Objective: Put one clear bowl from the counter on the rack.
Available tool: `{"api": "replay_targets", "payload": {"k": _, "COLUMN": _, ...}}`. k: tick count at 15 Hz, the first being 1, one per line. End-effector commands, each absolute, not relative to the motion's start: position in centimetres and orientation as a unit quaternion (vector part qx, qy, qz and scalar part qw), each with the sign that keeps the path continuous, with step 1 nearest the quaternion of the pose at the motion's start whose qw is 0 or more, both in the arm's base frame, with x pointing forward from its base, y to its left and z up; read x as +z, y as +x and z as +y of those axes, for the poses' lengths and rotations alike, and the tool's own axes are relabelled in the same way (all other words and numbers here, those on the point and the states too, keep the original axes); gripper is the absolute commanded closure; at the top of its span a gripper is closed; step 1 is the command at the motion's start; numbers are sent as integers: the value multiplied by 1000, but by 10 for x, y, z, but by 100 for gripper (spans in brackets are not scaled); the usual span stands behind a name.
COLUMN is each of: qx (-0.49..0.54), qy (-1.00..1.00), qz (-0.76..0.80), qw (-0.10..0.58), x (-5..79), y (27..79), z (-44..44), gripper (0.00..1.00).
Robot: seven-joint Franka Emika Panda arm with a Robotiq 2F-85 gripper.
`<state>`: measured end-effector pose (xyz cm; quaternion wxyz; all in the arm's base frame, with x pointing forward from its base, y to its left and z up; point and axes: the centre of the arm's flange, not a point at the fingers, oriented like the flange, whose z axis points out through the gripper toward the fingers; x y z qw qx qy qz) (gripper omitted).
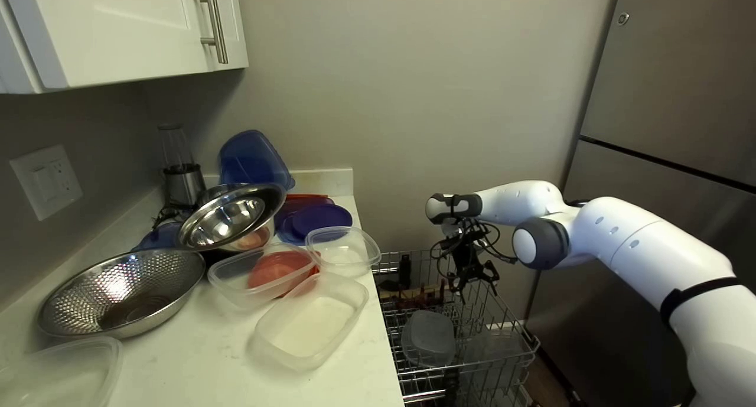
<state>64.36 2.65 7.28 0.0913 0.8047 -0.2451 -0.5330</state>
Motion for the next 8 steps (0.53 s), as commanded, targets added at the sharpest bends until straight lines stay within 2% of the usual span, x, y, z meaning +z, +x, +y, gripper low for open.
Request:
{"api": "replay_targets", "payload": {"k": 1, "qx": -535, "qy": 806, "qz": -238, "qw": 86, "x": 73, "y": 643, "z": 25, "gripper": 0}}
{"api": "replay_targets", "payload": {"k": 8, "qx": -537, "qy": 807, "qz": -232, "qw": 83, "x": 74, "y": 642, "z": 24, "gripper": 0}}
